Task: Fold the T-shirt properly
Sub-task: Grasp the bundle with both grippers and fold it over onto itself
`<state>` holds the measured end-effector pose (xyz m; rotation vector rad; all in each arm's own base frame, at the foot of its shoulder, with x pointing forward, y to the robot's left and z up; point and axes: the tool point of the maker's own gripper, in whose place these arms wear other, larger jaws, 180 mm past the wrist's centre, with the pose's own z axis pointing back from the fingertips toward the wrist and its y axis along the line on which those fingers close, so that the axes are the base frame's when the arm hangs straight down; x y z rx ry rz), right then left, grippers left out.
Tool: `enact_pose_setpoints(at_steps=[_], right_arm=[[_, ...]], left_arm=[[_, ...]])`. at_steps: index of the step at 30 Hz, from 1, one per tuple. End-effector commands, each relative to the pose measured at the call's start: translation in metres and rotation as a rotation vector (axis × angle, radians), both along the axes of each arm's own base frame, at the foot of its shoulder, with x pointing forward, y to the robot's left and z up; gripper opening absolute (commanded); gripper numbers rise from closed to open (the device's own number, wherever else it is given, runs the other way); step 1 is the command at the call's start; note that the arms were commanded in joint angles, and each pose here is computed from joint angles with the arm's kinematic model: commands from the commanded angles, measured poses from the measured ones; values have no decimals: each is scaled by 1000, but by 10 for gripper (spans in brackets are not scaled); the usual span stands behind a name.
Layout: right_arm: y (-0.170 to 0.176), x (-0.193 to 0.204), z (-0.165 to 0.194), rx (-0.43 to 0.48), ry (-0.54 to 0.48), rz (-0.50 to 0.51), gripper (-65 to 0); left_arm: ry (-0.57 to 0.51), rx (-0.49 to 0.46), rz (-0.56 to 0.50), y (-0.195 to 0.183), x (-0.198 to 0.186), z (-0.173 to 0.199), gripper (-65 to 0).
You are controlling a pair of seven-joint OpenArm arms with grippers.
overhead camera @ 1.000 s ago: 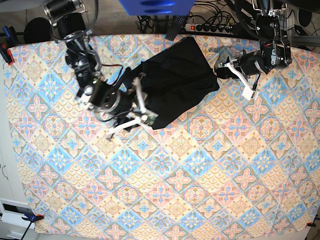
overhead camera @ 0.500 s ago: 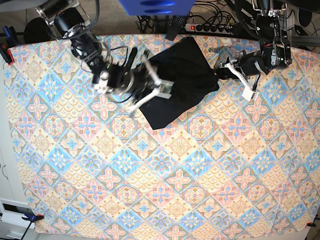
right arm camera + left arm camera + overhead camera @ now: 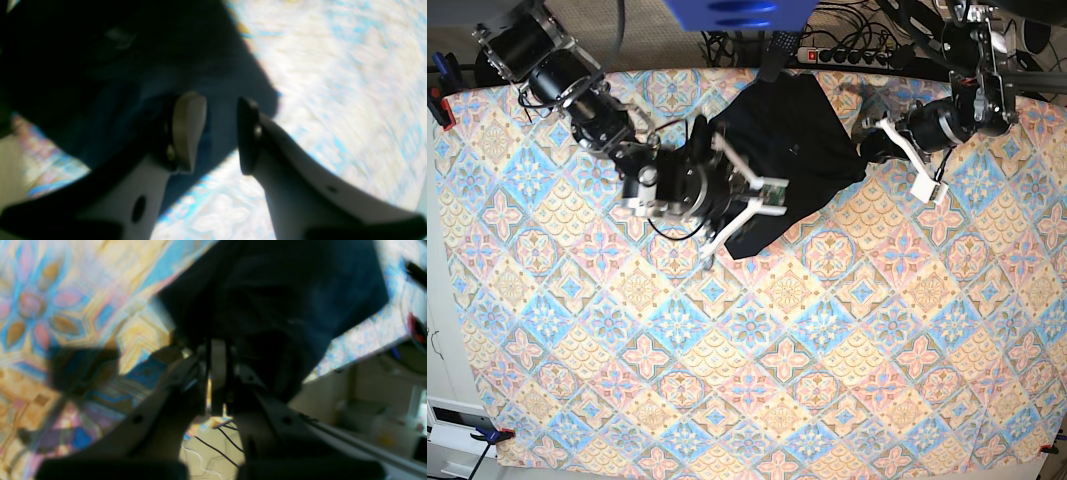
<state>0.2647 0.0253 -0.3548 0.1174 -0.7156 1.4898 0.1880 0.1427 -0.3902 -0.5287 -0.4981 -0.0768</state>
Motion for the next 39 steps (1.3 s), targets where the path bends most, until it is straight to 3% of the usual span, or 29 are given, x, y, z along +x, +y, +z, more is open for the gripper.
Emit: enact_pose_setpoints(at_steps=[1, 8, 10, 15, 18, 34, 39], right_arm=[[-3, 15, 14, 31, -42, -25, -454], [-17, 24, -6, -5, 7, -72, -459], [-17, 23, -17, -11, 39, -83, -493], [6, 31, -10, 73, 39, -65, -608], [3, 37, -15, 67, 46, -75, -613], [4, 37, -14, 68, 44, -72, -614], [4, 37, -13, 69, 43, -71, -614]], left_arm=[[-46, -2, -26, -7, 1, 14, -650], [-45, -34, -86, -31, -11, 19, -649], [-48, -59, -160, -55, -18, 22, -649], [3, -132, -292, -100, -46, 18, -648], [13, -145, -321, -109, -53, 18, -648], [2, 309, -178, 8, 3, -22, -647], [17, 392, -150, 29, 29, -35, -647]])
